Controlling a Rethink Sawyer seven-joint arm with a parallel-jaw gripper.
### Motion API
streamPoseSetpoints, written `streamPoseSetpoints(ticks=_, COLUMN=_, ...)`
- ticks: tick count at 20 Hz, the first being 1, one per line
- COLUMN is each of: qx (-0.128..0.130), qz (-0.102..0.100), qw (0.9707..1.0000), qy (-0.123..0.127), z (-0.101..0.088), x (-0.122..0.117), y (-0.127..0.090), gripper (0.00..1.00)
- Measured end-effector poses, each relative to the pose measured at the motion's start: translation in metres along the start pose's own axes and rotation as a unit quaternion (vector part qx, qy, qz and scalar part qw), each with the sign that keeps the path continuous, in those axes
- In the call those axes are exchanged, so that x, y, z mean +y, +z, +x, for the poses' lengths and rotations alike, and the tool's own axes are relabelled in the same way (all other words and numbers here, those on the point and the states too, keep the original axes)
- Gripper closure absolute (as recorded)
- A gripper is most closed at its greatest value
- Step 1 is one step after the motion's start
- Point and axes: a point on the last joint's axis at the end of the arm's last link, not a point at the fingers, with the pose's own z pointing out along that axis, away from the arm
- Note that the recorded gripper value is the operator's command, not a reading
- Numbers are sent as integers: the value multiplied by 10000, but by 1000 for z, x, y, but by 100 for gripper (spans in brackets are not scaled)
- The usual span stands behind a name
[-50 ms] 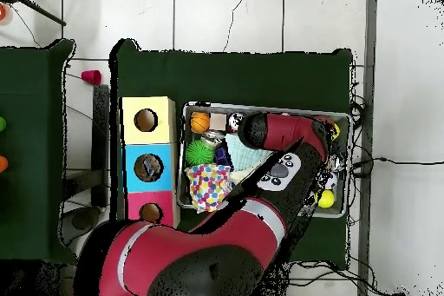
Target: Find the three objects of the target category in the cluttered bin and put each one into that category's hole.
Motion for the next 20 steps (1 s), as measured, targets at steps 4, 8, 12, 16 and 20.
streamPoseSetpoints(ticks=4, qx=-54, qz=46, qw=10000, qy=-8, z=-5, x=-4, y=0, gripper=0)
streamPoseSetpoints(ticks=8, qx=-14, qz=168, qw=9999, qy=-14, z=-5, x=-6, y=-5, gripper=0)
streamPoseSetpoints(ticks=12, qx=130, qz=387, qw=9992, qy=15, z=-5, x=-11, y=-13, gripper=0)
streamPoseSetpoints(ticks=16, qx=249, qz=554, qw=9981, qy=39, z=-5, x=-15, y=-17, gripper=0)
streamPoseSetpoints(ticks=20, qx=261, qz=573, qw=9980, qy=34, z=-4, x=-16, y=-17, gripper=0)
